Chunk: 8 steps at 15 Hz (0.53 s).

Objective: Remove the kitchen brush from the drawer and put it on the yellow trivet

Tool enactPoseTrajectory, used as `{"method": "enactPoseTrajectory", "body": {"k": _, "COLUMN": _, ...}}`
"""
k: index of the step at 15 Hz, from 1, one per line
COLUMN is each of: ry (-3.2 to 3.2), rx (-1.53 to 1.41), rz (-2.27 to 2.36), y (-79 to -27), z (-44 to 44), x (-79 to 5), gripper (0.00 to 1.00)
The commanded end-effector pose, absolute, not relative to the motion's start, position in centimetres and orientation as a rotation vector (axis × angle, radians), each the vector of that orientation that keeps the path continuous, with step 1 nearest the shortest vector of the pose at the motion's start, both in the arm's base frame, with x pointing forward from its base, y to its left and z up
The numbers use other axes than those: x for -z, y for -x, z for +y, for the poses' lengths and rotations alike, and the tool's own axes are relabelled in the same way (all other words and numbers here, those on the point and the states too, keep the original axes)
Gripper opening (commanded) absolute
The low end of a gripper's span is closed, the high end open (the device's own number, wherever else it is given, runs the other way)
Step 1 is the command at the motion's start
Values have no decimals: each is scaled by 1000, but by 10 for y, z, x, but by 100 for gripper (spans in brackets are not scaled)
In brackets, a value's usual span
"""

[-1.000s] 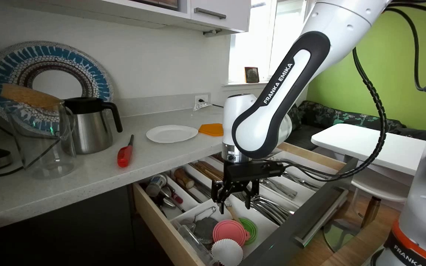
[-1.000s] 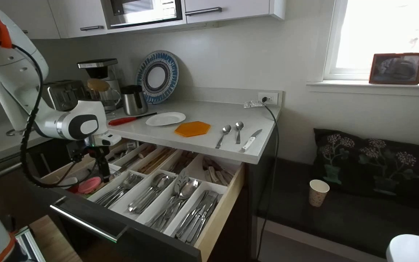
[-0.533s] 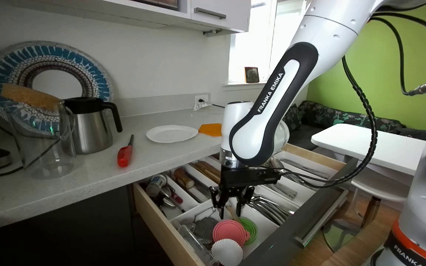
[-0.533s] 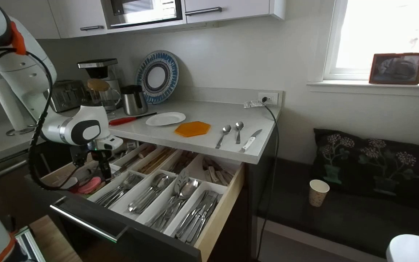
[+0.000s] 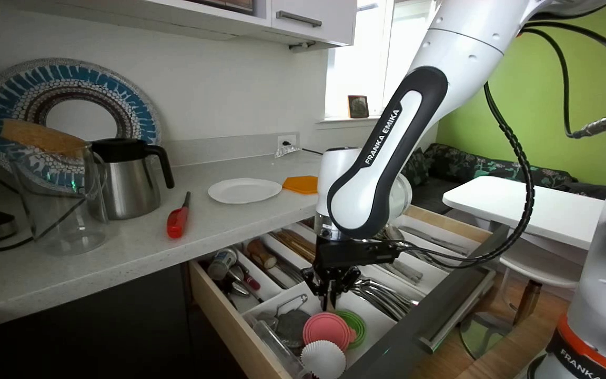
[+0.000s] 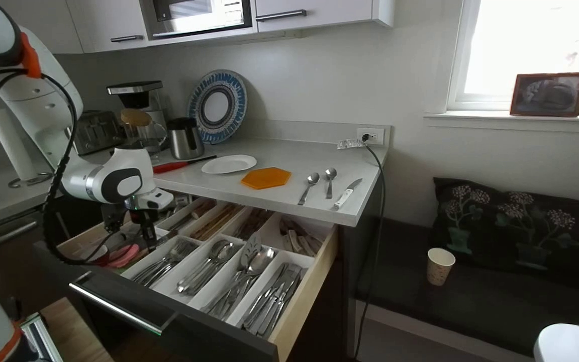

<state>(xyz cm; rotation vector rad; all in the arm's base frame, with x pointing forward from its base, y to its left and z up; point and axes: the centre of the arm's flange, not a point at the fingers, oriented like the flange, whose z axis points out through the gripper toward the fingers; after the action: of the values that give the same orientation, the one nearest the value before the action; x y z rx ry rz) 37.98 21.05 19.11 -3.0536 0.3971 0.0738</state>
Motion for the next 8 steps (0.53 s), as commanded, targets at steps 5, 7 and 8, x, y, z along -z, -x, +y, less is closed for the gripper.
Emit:
{"method": "enactPoseTrajectory", "body": {"k": 5, "ry": 3055, "rx": 65, "rz": 371, "y": -371, "z": 209, "x": -231, "gripper": 4}}
{"method": "enactPoseTrajectory", "body": {"k": 7, "ry": 3057, "rx": 165, "rz": 341, "y": -374, "z": 208, "x": -248, "gripper": 4}}
{"method": "enactPoseTrajectory", "body": {"k": 8, "ry": 3060, "rx": 201, "rz": 334, "y": -375, "z": 207, "x": -256, "gripper": 4}}
